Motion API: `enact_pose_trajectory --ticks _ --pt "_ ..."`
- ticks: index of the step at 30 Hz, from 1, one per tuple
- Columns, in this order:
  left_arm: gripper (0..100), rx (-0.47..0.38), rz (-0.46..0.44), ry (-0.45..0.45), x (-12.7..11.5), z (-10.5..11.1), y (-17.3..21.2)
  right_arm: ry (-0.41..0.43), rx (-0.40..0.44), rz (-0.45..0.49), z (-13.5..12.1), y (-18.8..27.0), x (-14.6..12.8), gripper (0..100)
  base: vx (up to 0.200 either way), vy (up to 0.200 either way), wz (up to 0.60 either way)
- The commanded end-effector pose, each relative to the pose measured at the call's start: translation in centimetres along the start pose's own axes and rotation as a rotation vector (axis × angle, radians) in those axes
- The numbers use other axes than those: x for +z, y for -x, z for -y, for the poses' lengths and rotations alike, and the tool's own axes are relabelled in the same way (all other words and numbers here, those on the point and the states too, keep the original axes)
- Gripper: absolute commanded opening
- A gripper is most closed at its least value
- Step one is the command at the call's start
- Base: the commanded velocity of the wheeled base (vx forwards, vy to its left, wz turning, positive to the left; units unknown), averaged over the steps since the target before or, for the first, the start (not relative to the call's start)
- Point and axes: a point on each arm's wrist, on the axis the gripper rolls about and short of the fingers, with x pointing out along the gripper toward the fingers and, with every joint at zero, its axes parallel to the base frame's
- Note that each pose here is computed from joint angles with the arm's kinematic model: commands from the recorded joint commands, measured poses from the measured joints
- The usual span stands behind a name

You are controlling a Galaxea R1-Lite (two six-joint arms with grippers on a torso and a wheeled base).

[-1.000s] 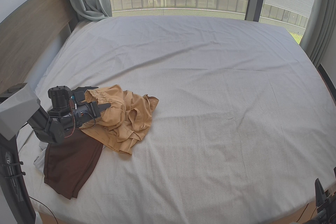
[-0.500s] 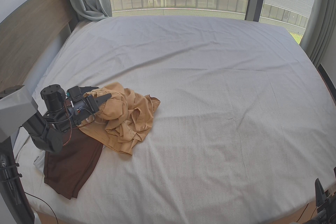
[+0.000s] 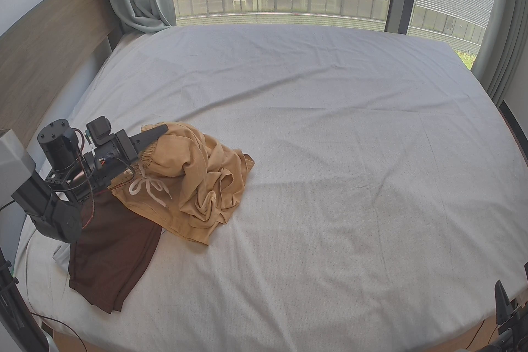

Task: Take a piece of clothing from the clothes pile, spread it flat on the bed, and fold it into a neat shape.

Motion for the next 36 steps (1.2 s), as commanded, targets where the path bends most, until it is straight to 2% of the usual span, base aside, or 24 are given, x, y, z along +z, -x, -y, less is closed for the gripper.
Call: enact_pose_trajectory --ticks 1,9,17,20,25,27,36 --pt "0 0.003 0.004 0.021 0.0 0.5 0.8 0.0 -0.001 0.0 0.0 0.0 -0.5 100 0.0 0.0 0.0" --pt "0 -0.03 0.046 0.009 0.0 1.1 1.2 0.0 -0.001 0.0 0.0 0.0 -0.5 100 0.0 0.0 0.0" --pt "0 -0.051 0.019 0.116 -1.0 2.1 0.7 -0.002 -0.003 0.0 0.0 0.0 -0.5 100 0.0 0.0 0.0" --pt "0 -0.051 0.037 0.166 -1.1 2.7 0.1 -0.003 -0.001 0.0 0.0 0.0 -0.5 100 0.0 0.0 0.0" --pt "0 -0.062 0.188 0.339 -0.7 6.1 -2.5 -0.003 -0.001 0.0 0.0 0.0 -0.5 100 0.0 0.0 0.0" --pt "0 -0.073 0.214 0.383 -0.5 6.8 -3.0 -0.003 -0.001 0.0 0.0 0.0 -0.5 100 0.0 0.0 0.0" --pt "0 -0.082 0.188 0.422 -1.0 7.6 -3.5 -0.003 -0.001 0.0 0.0 0.0 -0.5 100 0.0 0.0 0.0"
